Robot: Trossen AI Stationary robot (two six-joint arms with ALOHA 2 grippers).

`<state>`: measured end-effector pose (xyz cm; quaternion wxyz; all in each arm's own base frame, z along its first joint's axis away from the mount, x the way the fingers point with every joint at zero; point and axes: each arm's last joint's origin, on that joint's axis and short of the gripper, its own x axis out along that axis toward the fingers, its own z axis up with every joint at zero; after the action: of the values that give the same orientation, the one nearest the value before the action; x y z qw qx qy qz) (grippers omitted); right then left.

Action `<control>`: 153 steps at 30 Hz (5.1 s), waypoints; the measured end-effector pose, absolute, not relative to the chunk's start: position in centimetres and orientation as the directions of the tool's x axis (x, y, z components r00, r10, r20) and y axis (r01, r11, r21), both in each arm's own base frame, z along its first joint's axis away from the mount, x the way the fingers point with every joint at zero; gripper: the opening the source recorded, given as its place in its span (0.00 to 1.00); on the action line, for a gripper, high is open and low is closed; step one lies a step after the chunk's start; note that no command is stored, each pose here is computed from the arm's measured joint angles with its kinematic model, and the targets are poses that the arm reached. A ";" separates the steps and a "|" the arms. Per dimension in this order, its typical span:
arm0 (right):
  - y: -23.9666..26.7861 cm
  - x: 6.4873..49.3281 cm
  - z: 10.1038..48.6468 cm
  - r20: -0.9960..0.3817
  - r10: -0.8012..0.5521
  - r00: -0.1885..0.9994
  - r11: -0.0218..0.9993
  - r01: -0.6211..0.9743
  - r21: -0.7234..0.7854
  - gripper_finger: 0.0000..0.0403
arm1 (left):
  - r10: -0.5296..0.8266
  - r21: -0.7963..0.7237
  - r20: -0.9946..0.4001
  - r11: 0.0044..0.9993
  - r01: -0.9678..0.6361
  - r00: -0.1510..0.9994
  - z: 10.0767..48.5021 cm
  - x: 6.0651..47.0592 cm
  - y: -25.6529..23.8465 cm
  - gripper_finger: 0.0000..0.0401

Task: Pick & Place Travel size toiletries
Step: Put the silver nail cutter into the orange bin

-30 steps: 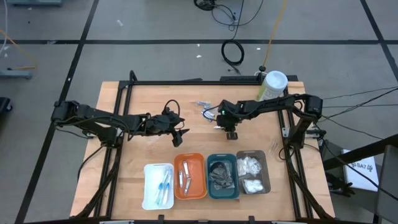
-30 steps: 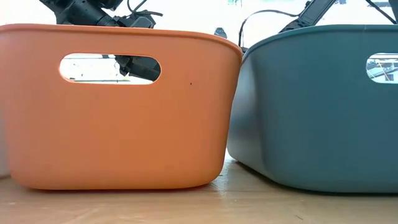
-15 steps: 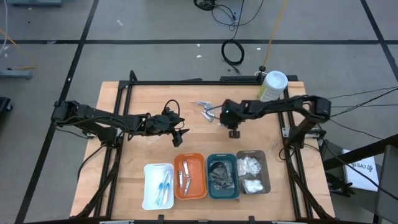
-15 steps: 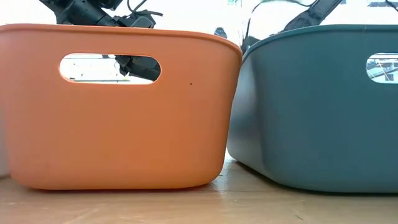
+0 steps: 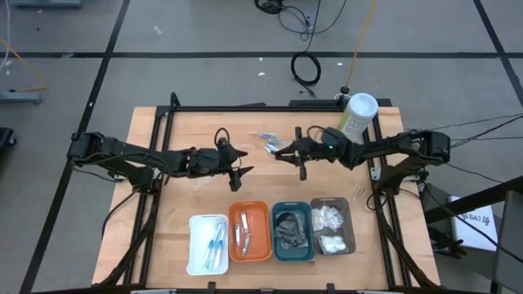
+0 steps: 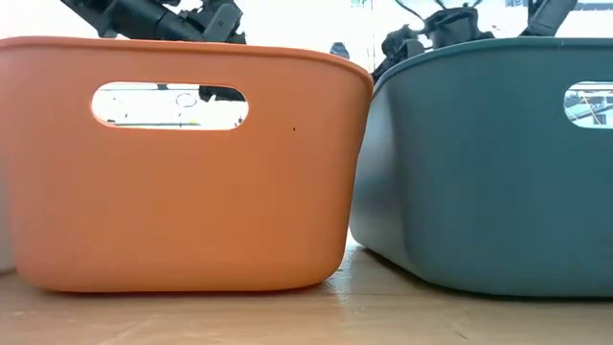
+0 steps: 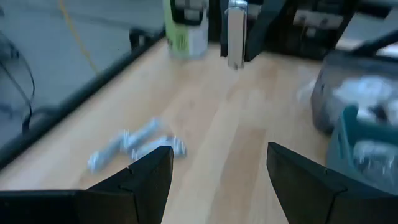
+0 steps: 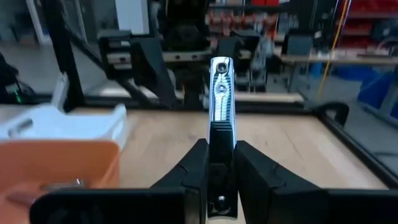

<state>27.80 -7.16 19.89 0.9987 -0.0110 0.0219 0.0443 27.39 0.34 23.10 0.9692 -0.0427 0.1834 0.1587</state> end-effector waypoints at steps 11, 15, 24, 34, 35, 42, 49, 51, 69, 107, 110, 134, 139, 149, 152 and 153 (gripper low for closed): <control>-4.6 27.8 19.9 0.040 0.169 0.985 0.984 -0.166 -0.058 0.11 | 0.224 0.127 0.002 0.967 -0.222 0.975 24.3 30.4 0.1 0.64; -4.2 27.8 20.2 0.070 0.179 0.981 0.981 -0.173 -0.088 0.11 | 0.191 0.169 0.054 0.966 -0.197 0.980 23.4 31.4 0.0 0.64; -4.2 27.8 20.4 0.087 0.181 0.980 0.980 -0.172 -0.101 0.11 | 0.128 0.106 0.128 0.984 -0.141 0.984 22.6 32.6 -0.2 0.64; -4.2 27.8 20.4 0.088 0.181 0.979 0.979 -0.172 -0.105 0.11 | 0.070 0.109 0.128 0.990 -0.084 0.989 24.0 33.8 -0.3 0.64; -4.2 27.8 20.4 0.088 0.182 0.979 0.979 -0.172 -0.106 0.11 | 0.068 0.110 0.121 0.991 -0.082 0.990 24.0 33.9 -0.3 0.64; -4.2 27.8 20.4 0.090 0.183 0.979 0.979 -0.174 -0.106 0.11 | 0.063 0.087 0.103 0.994 -0.072 0.993 23.8 33.9 -0.3 0.61; -4.2 27.8 20.5 0.095 0.184 0.978 0.979 -0.173 -0.108 0.11 | 0.064 0.092 0.085 0.993 -0.072 0.994 23.6 33.9 -0.2 0.36; -4.2 27.8 20.5 0.095 0.186 0.978 0.979 -0.175 -0.108 0.11 | 0.067 0.100 0.085 0.992 -0.075 0.994 23.6 33.9 -0.1 0.26; -4.8 27.0 20.9 -0.006 0.060 0.998 0.998 -0.060 0.019 0.56 | 0.075 0.022 0.042 0.997 -0.076 0.996 25.0 32.8 -0.1 0.06; -4.3 23.5 23.6 -0.125 -0.001 0.992 0.999 0.007 0.049 0.67 | -0.398 -0.535 -0.523 0.842 0.074 0.754 19.4 30.0 -9.3 0.52; -4.5 23.8 23.4 -0.123 -0.082 0.989 0.996 0.087 0.037 0.66 | -0.413 -0.532 -0.507 0.840 0.102 0.757 19.9 30.1 -8.1 0.58; -11.7 36.5 12.4 -0.797 -0.164 0.581 0.959 0.284 0.009 0.53 | 0.071 0.004 -0.377 0.997 -0.075 0.924 27.5 25.7 1.7 0.62; -12.0 36.4 11.8 -0.813 -0.163 0.559 0.958 0.288 0.006 0.49 | 0.093 -0.013 -0.453 0.994 -0.110 0.887 26.1 26.2 2.4 0.62; -11.8 35.6 11.4 -0.863 -0.134 0.487 0.966 0.258 -0.005 0.27 | 0.134 -0.030 -0.493 0.985 -0.171 0.860 24.6 27.3 2.7 0.63; -11.7 35.6 11.3 -0.864 -0.132 0.485 0.970 0.245 -0.010 0.16 | 0.142 -0.026 -0.506 0.983 -0.180 0.851 24.3 27.3 2.8 0.63; -11.7 35.6 11.3 -0.865 -0.132 0.485 0.971 0.240 -0.013 0.12 | 0.142 -0.029 -0.501 0.983 -0.181 0.854 24.3 27.4 2.8 0.63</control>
<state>35.60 -11.69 11.30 0.8598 0.0546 0.4961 -0.1080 27.38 2.76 24.32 0.9620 -0.0377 0.2571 0.0841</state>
